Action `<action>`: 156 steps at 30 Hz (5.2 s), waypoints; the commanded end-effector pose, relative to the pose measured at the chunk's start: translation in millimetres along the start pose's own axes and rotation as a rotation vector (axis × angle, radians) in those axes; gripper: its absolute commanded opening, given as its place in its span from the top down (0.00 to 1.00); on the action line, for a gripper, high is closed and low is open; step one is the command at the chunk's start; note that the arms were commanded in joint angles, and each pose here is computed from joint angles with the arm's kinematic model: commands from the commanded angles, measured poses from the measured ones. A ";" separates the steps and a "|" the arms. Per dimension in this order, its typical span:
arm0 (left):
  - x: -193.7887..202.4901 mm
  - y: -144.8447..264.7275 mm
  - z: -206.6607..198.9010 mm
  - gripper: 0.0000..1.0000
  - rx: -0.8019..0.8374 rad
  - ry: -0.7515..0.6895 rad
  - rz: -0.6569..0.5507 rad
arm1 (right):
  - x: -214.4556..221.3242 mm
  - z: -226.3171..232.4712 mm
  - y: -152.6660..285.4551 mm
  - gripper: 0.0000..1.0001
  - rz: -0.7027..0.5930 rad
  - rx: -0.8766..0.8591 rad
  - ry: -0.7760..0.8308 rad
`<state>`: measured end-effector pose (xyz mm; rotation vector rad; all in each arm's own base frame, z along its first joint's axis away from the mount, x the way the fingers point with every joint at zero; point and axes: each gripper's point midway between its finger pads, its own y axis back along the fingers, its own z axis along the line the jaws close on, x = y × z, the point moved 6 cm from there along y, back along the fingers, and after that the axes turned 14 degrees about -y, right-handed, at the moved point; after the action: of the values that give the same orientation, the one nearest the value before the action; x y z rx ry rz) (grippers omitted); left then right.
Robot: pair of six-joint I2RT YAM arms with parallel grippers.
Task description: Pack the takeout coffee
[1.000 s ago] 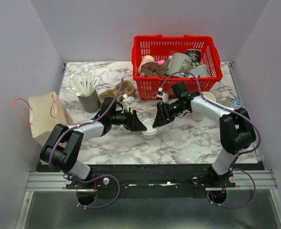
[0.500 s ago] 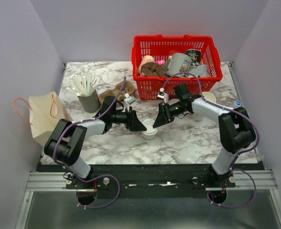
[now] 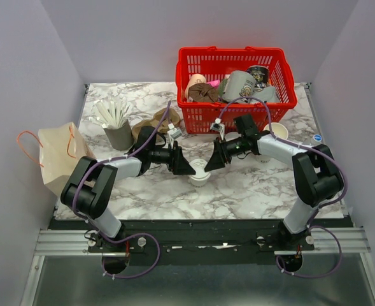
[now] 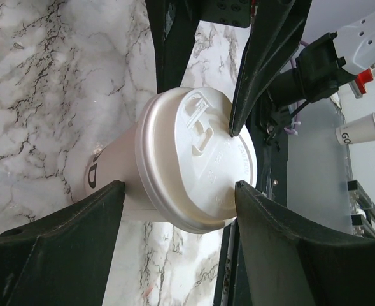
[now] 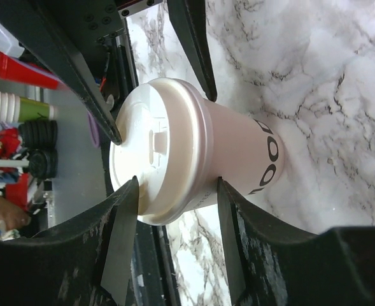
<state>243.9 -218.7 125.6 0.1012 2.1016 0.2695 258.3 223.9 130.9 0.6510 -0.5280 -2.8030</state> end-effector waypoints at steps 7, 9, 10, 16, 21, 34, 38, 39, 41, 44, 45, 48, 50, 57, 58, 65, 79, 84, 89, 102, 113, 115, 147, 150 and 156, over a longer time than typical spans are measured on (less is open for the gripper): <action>10.8 -0.8 17.0 0.24 -0.058 -0.050 0.046 | -0.4 -21.9 -5.1 0.44 -0.025 0.088 0.186; 6.3 -1.1 18.9 0.24 -0.067 -0.063 0.047 | -4.6 -21.0 -2.9 0.45 -0.043 0.115 0.205; 6.2 -0.2 19.4 0.25 -0.073 -0.072 0.058 | -7.4 -23.4 -0.8 0.45 -0.055 0.157 0.212; -11.8 1.1 14.3 0.23 -0.052 -0.093 0.070 | -11.6 -3.7 6.9 0.37 -0.067 0.131 0.243; -25.5 2.4 11.6 0.23 -0.037 -0.114 0.075 | -22.5 13.5 14.2 0.00 -0.086 0.118 0.271; -56.5 10.1 1.9 0.17 -0.069 -0.161 0.042 | -40.4 44.3 30.9 0.00 -0.108 0.091 0.574; -57.6 11.1 -1.1 0.16 -0.064 -0.179 0.038 | -42.0 41.0 29.4 0.00 -0.069 0.075 0.676; -56.1 11.1 0.1 0.16 -0.064 -0.176 0.041 | -44.4 40.6 28.7 0.00 -0.063 0.073 0.695; -51.0 10.6 0.0 0.16 -0.059 -0.169 0.048 | -44.0 34.8 24.5 0.00 -0.029 0.072 0.720; -47.9 11.5 0.7 0.16 -0.064 -0.177 0.051 | -45.9 33.1 19.6 0.00 -0.004 0.070 0.761; -48.1 11.3 0.7 0.16 -0.068 -0.183 0.051 | -46.3 32.3 18.0 0.00 0.000 0.068 0.768; -51.5 13.7 -1.3 0.16 -0.077 -0.209 0.046 | -47.0 31.0 10.9 0.00 0.019 0.057 0.786; -53.3 15.0 -2.9 0.16 -0.079 -0.244 0.046 | -45.9 33.5 6.8 0.00 0.039 0.041 0.805; -48.6 21.6 -9.3 0.18 -0.072 -0.322 0.078 | -33.3 35.8 -4.6 0.00 0.110 0.005 0.840; -48.1 22.4 -9.1 0.18 -0.073 -0.328 0.081 | -32.6 34.6 -5.5 0.00 0.114 0.005 0.840; -41.9 22.0 -8.3 0.19 -0.068 -0.338 0.088 | -33.8 31.9 -10.4 0.00 0.132 0.026 0.849; -35.5 12.0 -7.0 0.20 -0.064 -0.219 0.022 | -31.7 41.9 -8.7 0.01 0.129 0.020 0.866; -32.7 10.8 -6.1 0.21 -0.059 -0.200 0.021 | -31.2 44.6 -8.5 0.00 0.137 0.005 0.848; -30.8 9.0 -3.3 0.21 -0.056 -0.183 0.025 | -31.1 43.7 -7.9 0.00 0.152 0.005 0.861; -27.2 6.8 0.0 0.21 -0.050 -0.162 0.032 | -27.1 38.3 -6.1 0.00 0.197 0.009 0.892; -26.5 4.9 -0.1 0.21 -0.037 -0.147 0.025 | -26.1 32.9 -6.7 0.02 0.203 0.030 0.940; -24.9 4.4 -0.5 0.21 -0.034 -0.141 0.025 | -22.8 30.6 -7.1 0.02 0.213 0.036 0.944; 0.6 -10.6 -5.3 0.22 0.098 -0.022 0.009 | -10.7 12.5 -11.4 0.21 0.249 0.094 0.924; 2.1 -13.7 0.8 0.23 0.112 0.053 -0.038 | -10.7 11.9 -11.5 0.21 0.263 0.092 0.912; 3.9 -16.5 7.0 0.26 0.157 0.159 -0.113 | -9.6 11.2 -11.8 0.21 0.285 0.086 0.899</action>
<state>255.8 -229.3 122.8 0.0649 2.1965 0.1444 262.4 246.6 160.1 1.6478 -0.4152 -1.9836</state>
